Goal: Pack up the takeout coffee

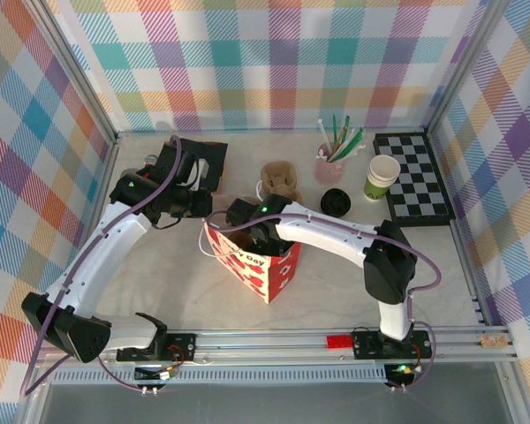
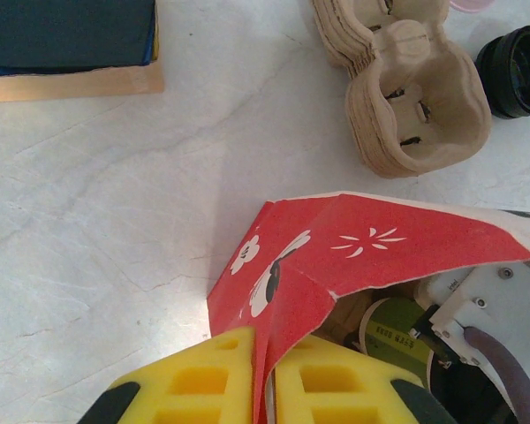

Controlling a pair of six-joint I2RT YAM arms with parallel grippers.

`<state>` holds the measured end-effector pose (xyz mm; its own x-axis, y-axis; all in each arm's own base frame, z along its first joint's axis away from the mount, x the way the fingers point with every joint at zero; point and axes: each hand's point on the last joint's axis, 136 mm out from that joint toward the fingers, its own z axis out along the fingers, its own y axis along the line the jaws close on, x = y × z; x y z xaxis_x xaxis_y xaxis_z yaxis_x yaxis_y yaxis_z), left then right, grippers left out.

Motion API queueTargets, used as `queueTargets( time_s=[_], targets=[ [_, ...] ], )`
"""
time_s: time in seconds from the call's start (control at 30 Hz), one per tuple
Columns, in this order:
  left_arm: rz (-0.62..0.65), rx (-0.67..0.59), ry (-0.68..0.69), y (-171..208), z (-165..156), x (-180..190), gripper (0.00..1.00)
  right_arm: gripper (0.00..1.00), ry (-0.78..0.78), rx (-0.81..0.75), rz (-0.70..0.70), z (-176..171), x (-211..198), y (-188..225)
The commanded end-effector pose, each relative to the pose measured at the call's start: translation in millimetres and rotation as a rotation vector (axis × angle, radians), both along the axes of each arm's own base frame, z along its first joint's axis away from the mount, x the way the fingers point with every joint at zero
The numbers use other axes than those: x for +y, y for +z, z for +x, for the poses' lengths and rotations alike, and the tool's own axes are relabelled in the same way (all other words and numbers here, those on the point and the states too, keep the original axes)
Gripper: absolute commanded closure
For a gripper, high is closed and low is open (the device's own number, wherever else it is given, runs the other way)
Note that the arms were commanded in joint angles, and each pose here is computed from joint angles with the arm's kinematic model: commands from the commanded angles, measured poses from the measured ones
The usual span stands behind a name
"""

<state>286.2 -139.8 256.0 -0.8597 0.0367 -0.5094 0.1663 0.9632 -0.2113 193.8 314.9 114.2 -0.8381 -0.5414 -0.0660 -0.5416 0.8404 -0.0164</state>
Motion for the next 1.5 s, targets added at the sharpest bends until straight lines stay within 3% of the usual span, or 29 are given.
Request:
queueTargets(
  time_s=[0.0, 1.47],
  targets=[
    [-0.021, -0.054, 0.019, 18.5, 0.2, 5.6, 0.87, 0.57, -0.006, 0.021, -0.029, 0.4, -3.8, -14.2],
    [-0.042, -0.061, 0.014, 22.6, -1.4, 3.2, 0.87, 0.58, -0.010, -0.011, -0.030, 8.6, -2.7, -27.5]
  ],
)
